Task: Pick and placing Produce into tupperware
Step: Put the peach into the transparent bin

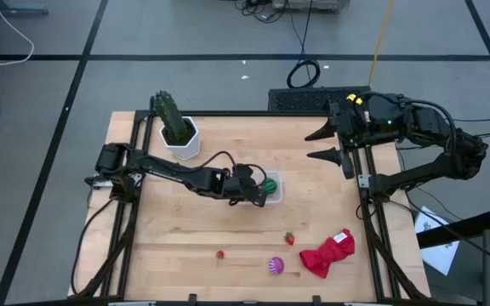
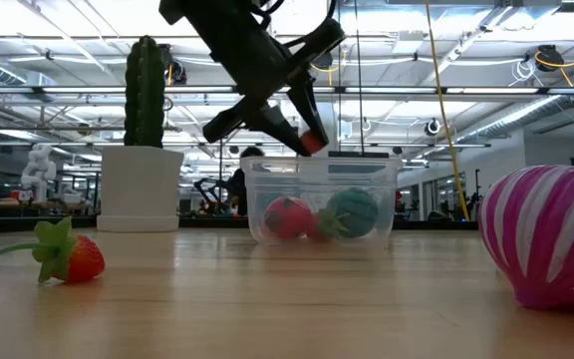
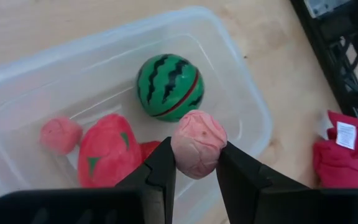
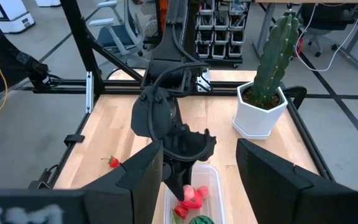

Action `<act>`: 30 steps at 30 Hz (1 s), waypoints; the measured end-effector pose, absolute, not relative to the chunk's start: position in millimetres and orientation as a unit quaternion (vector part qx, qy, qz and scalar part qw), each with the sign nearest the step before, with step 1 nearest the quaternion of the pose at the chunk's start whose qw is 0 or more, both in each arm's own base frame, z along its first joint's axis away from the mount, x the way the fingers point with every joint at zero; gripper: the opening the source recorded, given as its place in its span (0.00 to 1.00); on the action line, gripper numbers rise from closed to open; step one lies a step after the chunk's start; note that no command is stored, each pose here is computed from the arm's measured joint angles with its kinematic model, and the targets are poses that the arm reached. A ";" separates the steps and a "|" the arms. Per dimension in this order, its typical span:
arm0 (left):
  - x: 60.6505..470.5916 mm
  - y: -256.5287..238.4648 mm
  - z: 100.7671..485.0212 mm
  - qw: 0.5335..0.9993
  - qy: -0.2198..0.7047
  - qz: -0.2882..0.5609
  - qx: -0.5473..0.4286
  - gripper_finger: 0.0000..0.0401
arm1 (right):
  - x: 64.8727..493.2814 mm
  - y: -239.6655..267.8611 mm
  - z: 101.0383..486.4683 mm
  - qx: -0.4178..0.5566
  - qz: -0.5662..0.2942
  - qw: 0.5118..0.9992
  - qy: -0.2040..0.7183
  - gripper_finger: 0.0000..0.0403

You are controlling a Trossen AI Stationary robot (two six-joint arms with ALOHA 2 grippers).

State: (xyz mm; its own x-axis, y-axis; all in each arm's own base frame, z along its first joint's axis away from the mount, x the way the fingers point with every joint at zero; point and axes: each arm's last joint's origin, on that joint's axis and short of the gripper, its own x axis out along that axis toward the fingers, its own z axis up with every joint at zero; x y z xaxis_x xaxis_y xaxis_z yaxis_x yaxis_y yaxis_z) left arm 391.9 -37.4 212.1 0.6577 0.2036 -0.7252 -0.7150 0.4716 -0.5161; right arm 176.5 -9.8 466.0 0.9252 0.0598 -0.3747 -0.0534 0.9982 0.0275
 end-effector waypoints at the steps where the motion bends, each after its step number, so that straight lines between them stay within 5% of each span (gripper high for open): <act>1: 391.4 -36.6 211.6 0.802 0.299 0.291 -0.426 0.23 | 176.5 -9.8 466.0 0.008 0.029 0.981 0.191 0.49; 30: 392.2 -27.0 207.0 0.785 0.297 0.312 -0.445 0.23 | 174.8 -9.7 462.2 0.011 0.029 0.977 0.212 0.49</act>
State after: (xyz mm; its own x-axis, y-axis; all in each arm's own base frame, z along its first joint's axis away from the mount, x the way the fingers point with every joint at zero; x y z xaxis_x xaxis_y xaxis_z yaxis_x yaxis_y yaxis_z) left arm 392.2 -27.0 207.0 0.6291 0.2262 -0.7437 -0.7541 0.4097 -0.5133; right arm 174.8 -9.7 462.2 0.9086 0.0611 -0.4132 -0.0521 0.9981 0.0330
